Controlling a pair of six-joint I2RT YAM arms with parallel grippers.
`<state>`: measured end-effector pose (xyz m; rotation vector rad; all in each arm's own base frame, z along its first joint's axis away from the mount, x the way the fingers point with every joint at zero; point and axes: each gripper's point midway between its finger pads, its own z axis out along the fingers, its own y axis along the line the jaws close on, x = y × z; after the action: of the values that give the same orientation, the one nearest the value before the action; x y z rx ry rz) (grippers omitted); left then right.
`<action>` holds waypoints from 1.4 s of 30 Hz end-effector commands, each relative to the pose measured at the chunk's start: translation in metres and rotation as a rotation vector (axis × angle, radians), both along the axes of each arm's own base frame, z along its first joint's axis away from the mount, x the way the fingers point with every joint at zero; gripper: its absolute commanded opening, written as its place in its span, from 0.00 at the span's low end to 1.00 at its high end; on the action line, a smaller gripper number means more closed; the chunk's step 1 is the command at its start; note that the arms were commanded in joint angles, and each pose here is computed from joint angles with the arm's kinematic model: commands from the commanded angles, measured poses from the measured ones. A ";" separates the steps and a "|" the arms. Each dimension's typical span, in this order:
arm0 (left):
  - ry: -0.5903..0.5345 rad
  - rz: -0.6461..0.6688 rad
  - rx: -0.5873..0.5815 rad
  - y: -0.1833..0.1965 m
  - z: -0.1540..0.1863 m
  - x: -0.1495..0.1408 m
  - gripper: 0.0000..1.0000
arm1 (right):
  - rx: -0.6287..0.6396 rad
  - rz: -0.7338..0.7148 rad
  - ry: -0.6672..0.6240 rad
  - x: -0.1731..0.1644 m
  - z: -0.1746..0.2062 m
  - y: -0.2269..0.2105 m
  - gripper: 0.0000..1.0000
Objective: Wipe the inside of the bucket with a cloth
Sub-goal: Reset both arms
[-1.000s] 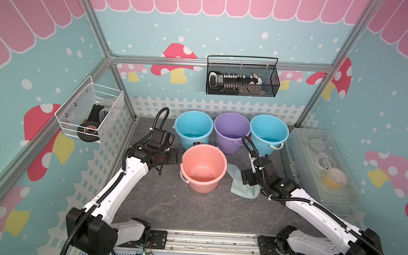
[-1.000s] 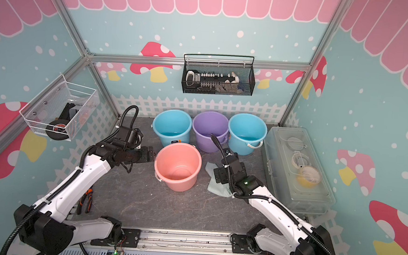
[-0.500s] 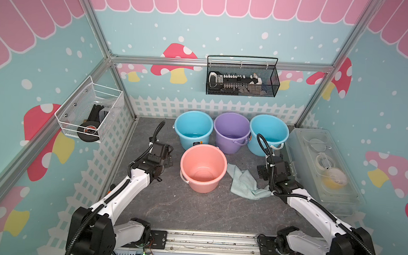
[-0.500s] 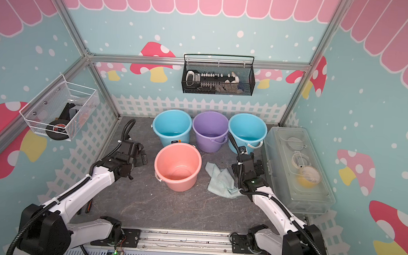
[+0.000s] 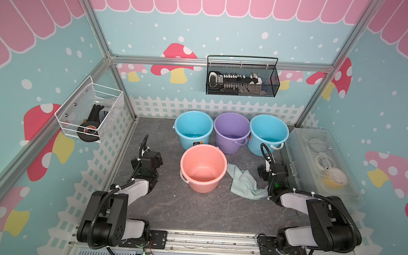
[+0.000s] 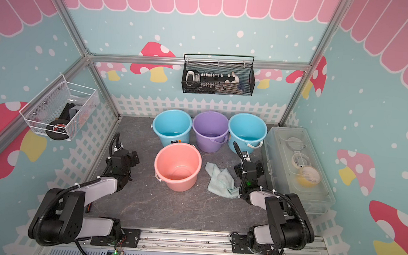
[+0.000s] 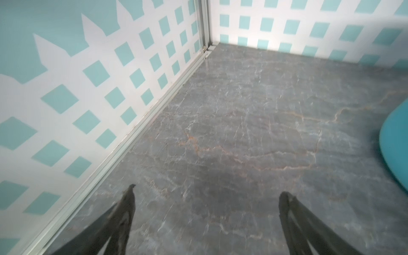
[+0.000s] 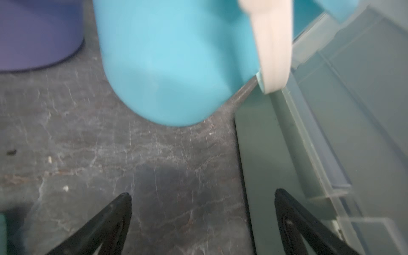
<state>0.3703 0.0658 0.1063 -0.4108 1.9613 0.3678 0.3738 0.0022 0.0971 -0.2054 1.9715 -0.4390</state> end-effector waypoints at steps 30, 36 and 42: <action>-0.182 -0.201 -0.003 -0.035 0.012 0.027 0.99 | 0.179 -0.010 -0.123 0.014 0.004 -0.017 0.99; -0.181 -0.202 -0.008 -0.034 0.011 0.027 0.99 | 0.180 -0.009 -0.122 0.014 0.003 -0.017 0.99; -0.178 -0.202 -0.007 -0.034 0.011 0.028 0.99 | 0.180 -0.009 -0.121 0.014 0.003 -0.017 0.99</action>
<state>0.3933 0.0322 0.1091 -0.2557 1.8394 0.1883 0.3824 -0.0131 0.0914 -0.0777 1.9072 -0.2749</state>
